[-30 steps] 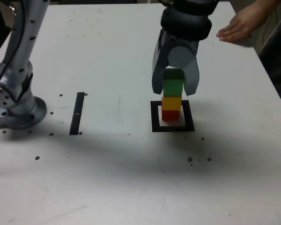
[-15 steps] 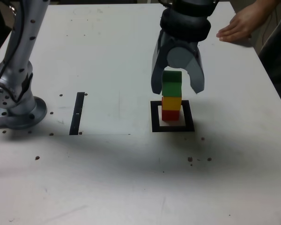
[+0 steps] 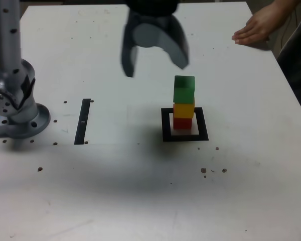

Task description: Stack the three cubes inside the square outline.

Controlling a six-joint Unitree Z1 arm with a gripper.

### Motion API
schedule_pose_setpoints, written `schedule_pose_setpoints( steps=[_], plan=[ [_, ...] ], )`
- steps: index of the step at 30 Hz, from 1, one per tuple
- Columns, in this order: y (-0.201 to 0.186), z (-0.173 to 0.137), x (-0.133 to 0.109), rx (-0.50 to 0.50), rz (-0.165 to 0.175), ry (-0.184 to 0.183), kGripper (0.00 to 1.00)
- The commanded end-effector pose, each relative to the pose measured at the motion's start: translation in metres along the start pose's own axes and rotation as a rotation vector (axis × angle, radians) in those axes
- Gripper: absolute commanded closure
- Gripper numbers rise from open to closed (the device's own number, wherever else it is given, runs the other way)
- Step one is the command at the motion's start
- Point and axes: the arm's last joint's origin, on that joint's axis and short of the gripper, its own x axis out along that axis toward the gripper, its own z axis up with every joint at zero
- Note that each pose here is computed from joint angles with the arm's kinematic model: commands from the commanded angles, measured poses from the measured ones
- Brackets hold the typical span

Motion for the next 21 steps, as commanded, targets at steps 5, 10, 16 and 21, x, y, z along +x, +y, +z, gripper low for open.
schedule_pose_setpoints(
  steps=[5,10,16,21],
  plan=[
    [-0.001,-0.035,0.025,-0.022,-0.007,0.024,0.00],
    [-0.004,-0.064,0.059,-0.028,-0.029,0.052,0.00],
    [-0.008,-0.093,0.099,-0.030,-0.058,0.086,0.00],
    [-0.009,-0.114,0.126,-0.030,-0.068,0.097,0.00]
  ],
)
